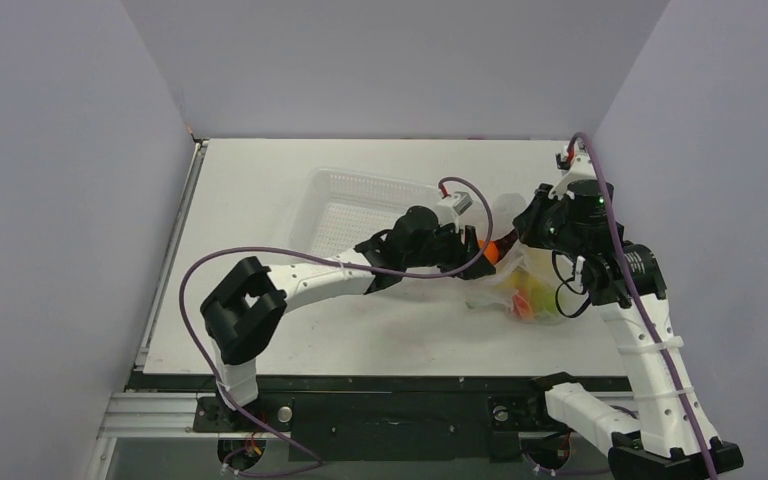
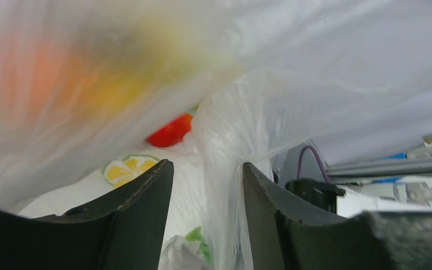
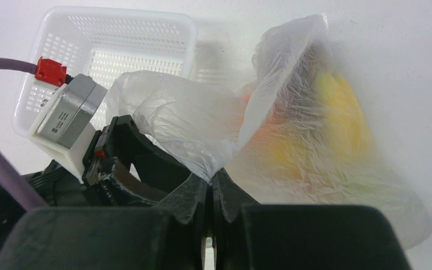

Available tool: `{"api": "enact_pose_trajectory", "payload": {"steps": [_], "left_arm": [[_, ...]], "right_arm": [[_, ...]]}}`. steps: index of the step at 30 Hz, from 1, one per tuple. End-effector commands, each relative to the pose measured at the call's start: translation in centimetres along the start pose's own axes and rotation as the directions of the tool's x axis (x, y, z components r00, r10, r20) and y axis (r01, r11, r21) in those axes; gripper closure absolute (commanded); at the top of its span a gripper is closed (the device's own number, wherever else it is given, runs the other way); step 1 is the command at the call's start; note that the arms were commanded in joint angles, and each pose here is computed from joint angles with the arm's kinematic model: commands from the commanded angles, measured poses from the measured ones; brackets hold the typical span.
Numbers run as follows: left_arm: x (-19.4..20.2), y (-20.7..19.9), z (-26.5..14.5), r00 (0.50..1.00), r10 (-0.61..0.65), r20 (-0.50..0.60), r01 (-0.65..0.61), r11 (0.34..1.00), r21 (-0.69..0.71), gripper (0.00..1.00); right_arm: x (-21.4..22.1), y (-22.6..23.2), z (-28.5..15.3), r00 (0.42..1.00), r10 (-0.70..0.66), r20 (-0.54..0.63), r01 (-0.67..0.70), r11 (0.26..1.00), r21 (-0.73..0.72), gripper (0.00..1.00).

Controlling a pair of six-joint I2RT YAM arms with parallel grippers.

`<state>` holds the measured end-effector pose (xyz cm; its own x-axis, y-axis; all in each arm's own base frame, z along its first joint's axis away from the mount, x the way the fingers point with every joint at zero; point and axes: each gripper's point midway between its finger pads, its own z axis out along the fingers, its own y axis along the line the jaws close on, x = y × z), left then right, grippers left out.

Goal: Take the fake fruits out of the plastic bag

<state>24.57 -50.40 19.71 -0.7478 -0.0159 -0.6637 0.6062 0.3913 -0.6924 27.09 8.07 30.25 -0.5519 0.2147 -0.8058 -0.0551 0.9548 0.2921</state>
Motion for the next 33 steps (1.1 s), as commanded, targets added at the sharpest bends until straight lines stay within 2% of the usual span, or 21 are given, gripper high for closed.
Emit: {"api": "enact_pose_trajectory", "payload": {"steps": [1,3,4,5,6,8,10,12,13,14,15,17,21,25,28,33], "left_arm": [[-2.9,-6.8,-4.3,0.995,0.032,0.089,-0.053,0.97,0.236,0.52],[-2.0,-9.5,-5.9,0.999,0.032,0.016,-0.036,0.923,0.382,0.5],[-1.3,-11.4,-7.2,0.998,0.062,-0.024,-0.043,0.872,0.487,0.51],[-0.6,-12.0,-8.0,0.997,0.027,-0.072,0.015,0.853,0.521,0.51],[-0.3,-13.3,-9.2,0.996,0.051,-0.078,0.005,0.807,0.591,0.51],[0.3,-14.1,-10.9,0.995,0.03,-0.098,0.039,0.769,0.638,0.5],[0.5,-13.9,-11.6,0.996,0.009,-0.093,0.052,0.779,0.625,0.5],[-0.1,-12.3,-11.0,0.998,-0.015,-0.059,0.044,0.847,0.529,0.5],[-0.7,-10.4,-10.0,1.0,-0.021,-0.022,0.028,0.913,0.407,0.49],[-1.5,-9.9,-9.7,1.0,-0.013,0.008,0.009,0.936,0.351,0.49],[-1.9,-7.6,-9.1,0.999,-0.006,0.044,-0.004,0.974,0.226,0.49],[-3.1,-5.5,-8.7,0.995,-0.006,0.104,-0.003,0.996,0.088,0.49],[-4.5,-2.8,-9.4,0.977,0.048,0.21,-0.027,0.994,-0.102,0.5],[-5.6,-1.8,-11.1,0.942,0.169,0.289,-0.112,0.973,-0.203,0.49],[-5.7,-1.6,-10.7,0.937,0.209,0.28,-0.149,0.964,-0.221,0.48],[-3.9,-2.0,-7.5,0.958,0.216,0.188,-0.182,0.966,-0.182,0.6]], "right_arm": [[-1.8,0.8,-0.9,0.996,-0.019,0.09,0.023,0.999,-0.042,1.0],[-1.8,1.0,-0.9,0.995,-0.02,0.093,0.026,0.998,-0.053,1.0],[-1.8,1.2,-1.0,0.995,-0.021,0.095,0.027,0.998,-0.063,1.0],[-1.8,1.3,-1.0,0.995,-0.019,0.096,0.025,0.997,-0.07,1.0],[-1.8,1.6,-1.2,0.995,-0.014,0.095,0.022,0.996,-0.088,1.0],[-1.7,2.2,-1.3,0.996,-0.006,0.092,0.018,0.992,-0.123,1.0],[-1.5,2.6,-1.5,0.996,-0.005,0.092,0.018,0.989,-0.146,1.0],[-1.4,2.8,-1.7,0.995,-0.01,0.096,0.024,0.988,-0.151,1.0],[-1.3,3.0,-1.8,0.995,-0.016,0.097,0.031,0.987,-0.158,1.0],[-1.3,3.0,-1.9,0.995,-0.02,0.101,0.035,0.987,-0.155,1.0],[-1.4,3.2,-2.0,0.994,-0.023,0.105,0.04,0.986,-0.162,1.0],[-1.5,3.4,-2.1,0.994,-0.028,0.109,0.046,0.985,-0.165,1.0],[-2.0,3.4,-2.0,0.992,-0.024,0.124,0.044,0.986,-0.159,1.0],[-2.2,3.0,-2.1,0.99,-0.013,0.144,0.033,0.99,-0.139,1.0],[-1.9,2.6,-1.8,0.989,-0.009,0.144,0.027,0.992,-0.124,1.0],[-1.9,2.6,-1.9,0.989,-0.007,0.147,0.025,0.992,-0.124,1.0]]}}
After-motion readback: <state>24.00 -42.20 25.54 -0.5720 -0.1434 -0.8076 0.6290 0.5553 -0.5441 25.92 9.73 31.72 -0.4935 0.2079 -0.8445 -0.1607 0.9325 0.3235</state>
